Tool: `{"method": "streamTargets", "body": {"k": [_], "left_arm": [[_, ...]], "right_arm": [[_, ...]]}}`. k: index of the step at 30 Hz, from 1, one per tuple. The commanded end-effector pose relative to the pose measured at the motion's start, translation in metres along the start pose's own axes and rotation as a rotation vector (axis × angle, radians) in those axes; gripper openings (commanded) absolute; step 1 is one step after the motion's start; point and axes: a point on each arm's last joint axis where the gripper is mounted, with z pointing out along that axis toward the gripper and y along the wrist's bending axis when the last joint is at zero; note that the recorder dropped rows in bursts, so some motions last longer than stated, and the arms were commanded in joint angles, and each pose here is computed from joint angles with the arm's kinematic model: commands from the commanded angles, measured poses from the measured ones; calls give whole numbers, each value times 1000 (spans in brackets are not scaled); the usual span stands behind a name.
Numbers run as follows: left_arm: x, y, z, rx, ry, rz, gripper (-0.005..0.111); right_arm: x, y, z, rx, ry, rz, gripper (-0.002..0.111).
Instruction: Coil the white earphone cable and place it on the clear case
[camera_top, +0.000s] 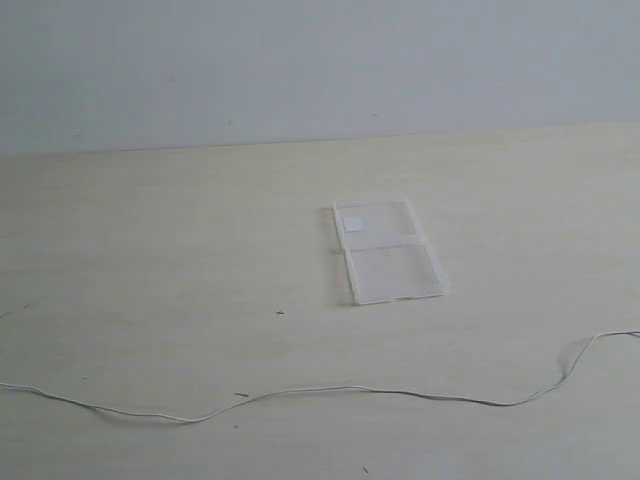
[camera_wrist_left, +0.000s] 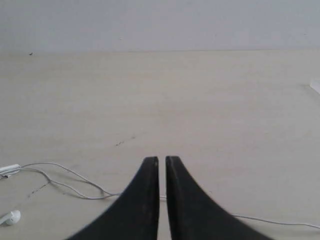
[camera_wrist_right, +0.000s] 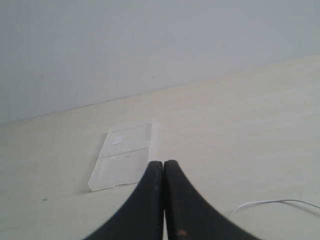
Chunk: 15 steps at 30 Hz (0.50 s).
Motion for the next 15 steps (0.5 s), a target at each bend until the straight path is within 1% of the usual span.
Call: {"method": "streamTargets", "body": {"k": [1,11,15], "left_arm": [[-2,0,0,-3,-19,1,8],[-2,0,0,-3,-19,1,8],[-2,0,0,-3,-19,1,8]], "right_arm": [[1,-1,0,6,-11,-5,1],[1,-1,0,6,-11,-5,1],[-1,-1,0,11,-22,-44,1]]}}
